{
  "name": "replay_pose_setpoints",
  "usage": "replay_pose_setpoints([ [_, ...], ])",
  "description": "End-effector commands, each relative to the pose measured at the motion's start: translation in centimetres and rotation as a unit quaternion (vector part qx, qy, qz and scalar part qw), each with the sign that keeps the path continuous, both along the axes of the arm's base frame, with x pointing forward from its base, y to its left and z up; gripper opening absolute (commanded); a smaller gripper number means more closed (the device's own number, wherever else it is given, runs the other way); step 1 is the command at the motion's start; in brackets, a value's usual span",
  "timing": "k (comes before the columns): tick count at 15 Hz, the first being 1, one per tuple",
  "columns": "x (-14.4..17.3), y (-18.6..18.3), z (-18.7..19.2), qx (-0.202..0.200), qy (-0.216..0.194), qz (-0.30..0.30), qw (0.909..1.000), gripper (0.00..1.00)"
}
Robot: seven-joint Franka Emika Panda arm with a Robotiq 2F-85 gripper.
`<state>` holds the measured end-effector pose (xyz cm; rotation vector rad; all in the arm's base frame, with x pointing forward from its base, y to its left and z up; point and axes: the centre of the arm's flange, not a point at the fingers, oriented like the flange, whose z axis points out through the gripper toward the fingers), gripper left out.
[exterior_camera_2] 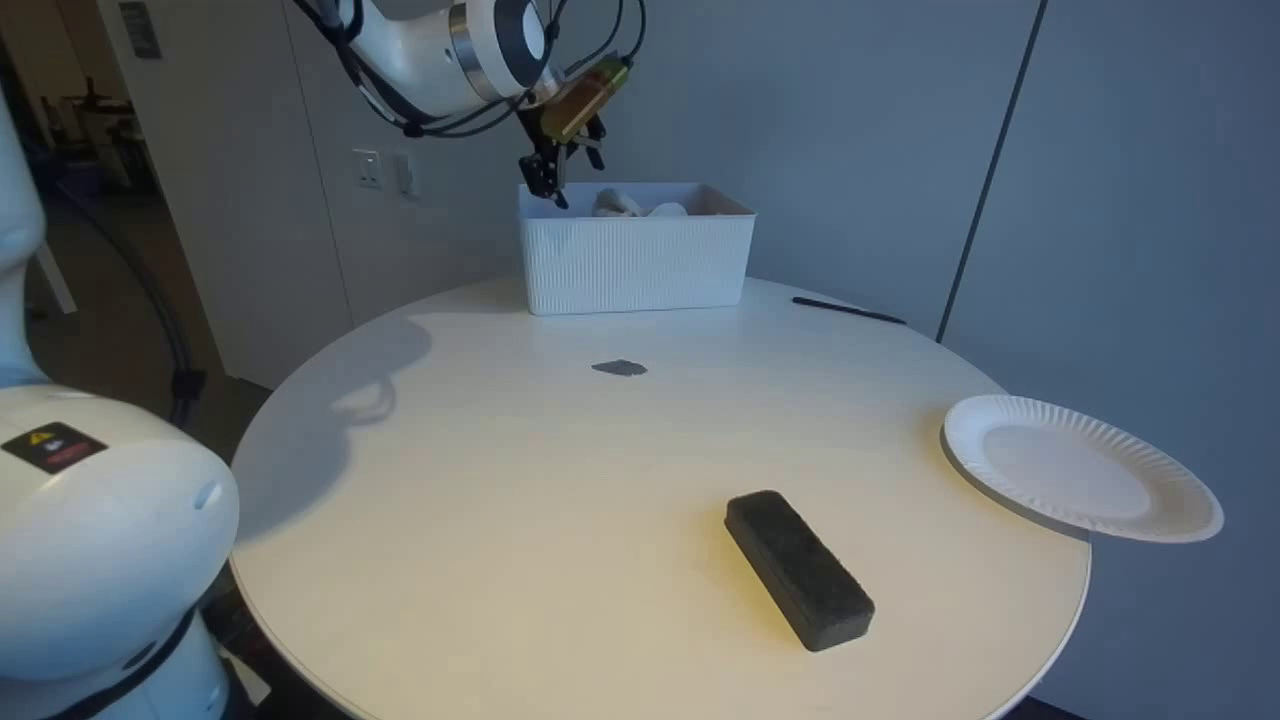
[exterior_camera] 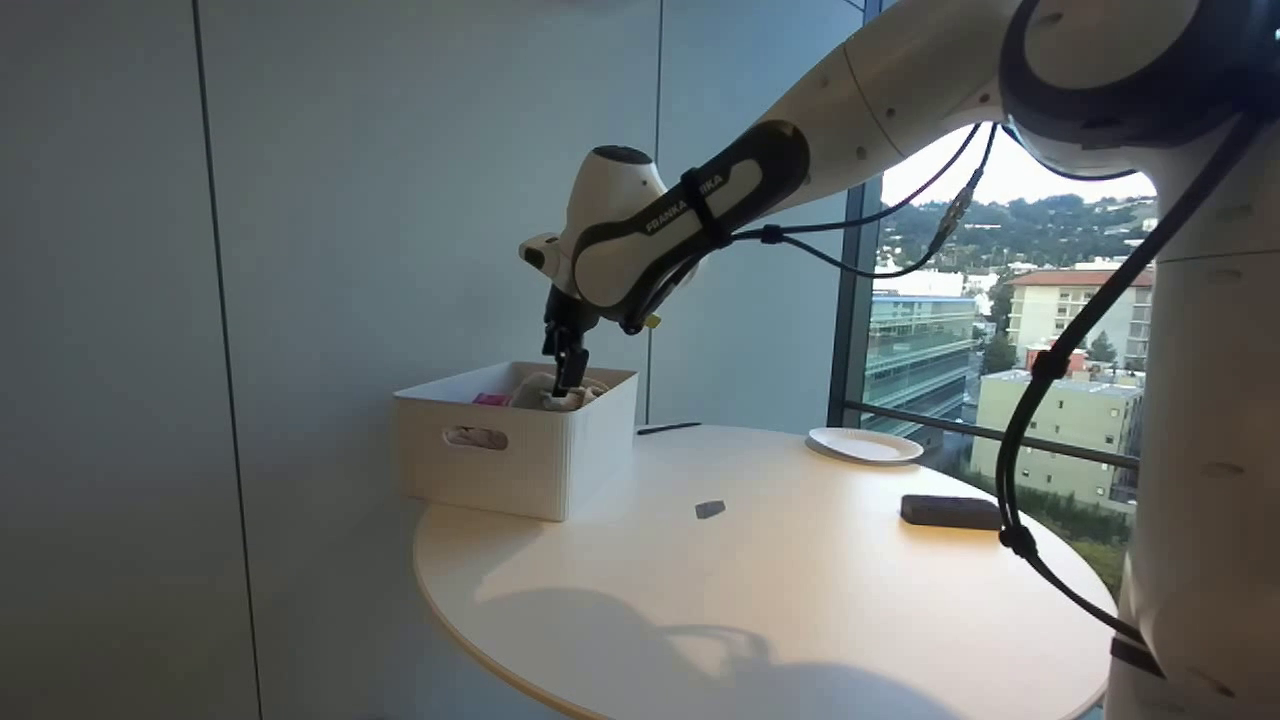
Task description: Pick up the white towel from the white basket and put it on the table, fold the white towel twice
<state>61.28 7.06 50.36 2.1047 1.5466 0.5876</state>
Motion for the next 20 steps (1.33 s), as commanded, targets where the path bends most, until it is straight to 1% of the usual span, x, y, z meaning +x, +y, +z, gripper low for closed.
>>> replay_pose_setpoints([
  [1, 5.1, -1.2, -0.1, -0.017, -0.041, 0.035, 0.9984, 1.0],
  [4, 7.1, -2.0, -0.6, -0.043, -0.062, 0.054, 0.9957, 1.0],
  [6, 8.0, -2.5, -0.9, -0.057, -0.066, 0.055, 0.9947, 1.0],
  [7, 8.3, -2.8, -1.0, -0.06, -0.064, 0.053, 0.9947, 0.75],
  [8, 8.7, -3.2, -1.3, -0.063, -0.057, 0.053, 0.995, 0.74],
  [9, 9.0, -3.7, -1.6, -0.066, -0.055, 0.05, 0.9951, 0.68],
  [11, 9.4, -4.6, -2.1, -0.063, -0.047, 0.044, 0.996, 0.53],
  [12, 9.4, -5.0, -2.3, -0.064, -0.045, 0.042, 0.996, 0.43],
  [13, 9.4, -5.3, -2.5, -0.066, -0.044, 0.041, 0.996, 0.38],
  [14, 9.3, -5.6, -2.5, -0.067, -0.045, 0.039, 0.996, 0.28],
  [15, 9.2, -5.8, -2.4, -0.065, -0.045, 0.034, 0.9963, 0.21],
  [17, 8.5, -6.1, -1.8, -0.072, -0.043, 0.023, 0.9962, 0.15],
  [19, 7.1, -6.1, 0.2, -0.064, -0.053, 0.011, 0.9965, 0.1],
  [20, 6.2, -6.1, 1.5, -0.06, -0.063, 0.007, 0.9962, 0.16],
])
